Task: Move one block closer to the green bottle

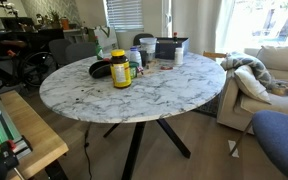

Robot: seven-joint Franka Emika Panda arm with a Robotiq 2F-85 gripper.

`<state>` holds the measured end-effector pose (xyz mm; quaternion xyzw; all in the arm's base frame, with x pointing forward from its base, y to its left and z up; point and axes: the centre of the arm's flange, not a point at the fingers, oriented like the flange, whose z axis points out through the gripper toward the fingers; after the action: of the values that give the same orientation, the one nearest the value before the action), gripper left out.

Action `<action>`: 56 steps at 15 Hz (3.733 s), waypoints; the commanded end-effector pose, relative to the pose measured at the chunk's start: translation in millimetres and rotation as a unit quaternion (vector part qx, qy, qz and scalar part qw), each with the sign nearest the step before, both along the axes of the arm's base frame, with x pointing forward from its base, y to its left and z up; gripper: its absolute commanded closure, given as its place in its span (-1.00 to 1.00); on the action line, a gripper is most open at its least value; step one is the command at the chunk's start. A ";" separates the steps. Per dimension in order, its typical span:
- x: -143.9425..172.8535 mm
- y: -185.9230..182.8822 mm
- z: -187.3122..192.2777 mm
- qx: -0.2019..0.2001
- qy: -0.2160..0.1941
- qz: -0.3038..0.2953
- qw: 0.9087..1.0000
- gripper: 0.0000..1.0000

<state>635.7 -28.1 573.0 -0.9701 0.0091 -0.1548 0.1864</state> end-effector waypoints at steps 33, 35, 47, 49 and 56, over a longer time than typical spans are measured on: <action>42.5 175.8 -338.4 -0.146 0.159 -0.272 0.938 0.91; 20.8 170.3 -335.4 -0.150 0.145 -0.244 0.947 0.65; 49.7 156.2 -375.8 -0.055 0.199 -0.382 0.901 0.91; 58.4 152.0 -381.3 -0.051 0.201 -0.403 0.891 0.91; 72.0 146.9 -379.4 -0.043 0.195 -0.430 0.881 0.03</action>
<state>696.5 120.9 191.9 -0.8964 0.4399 -0.0255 0.0478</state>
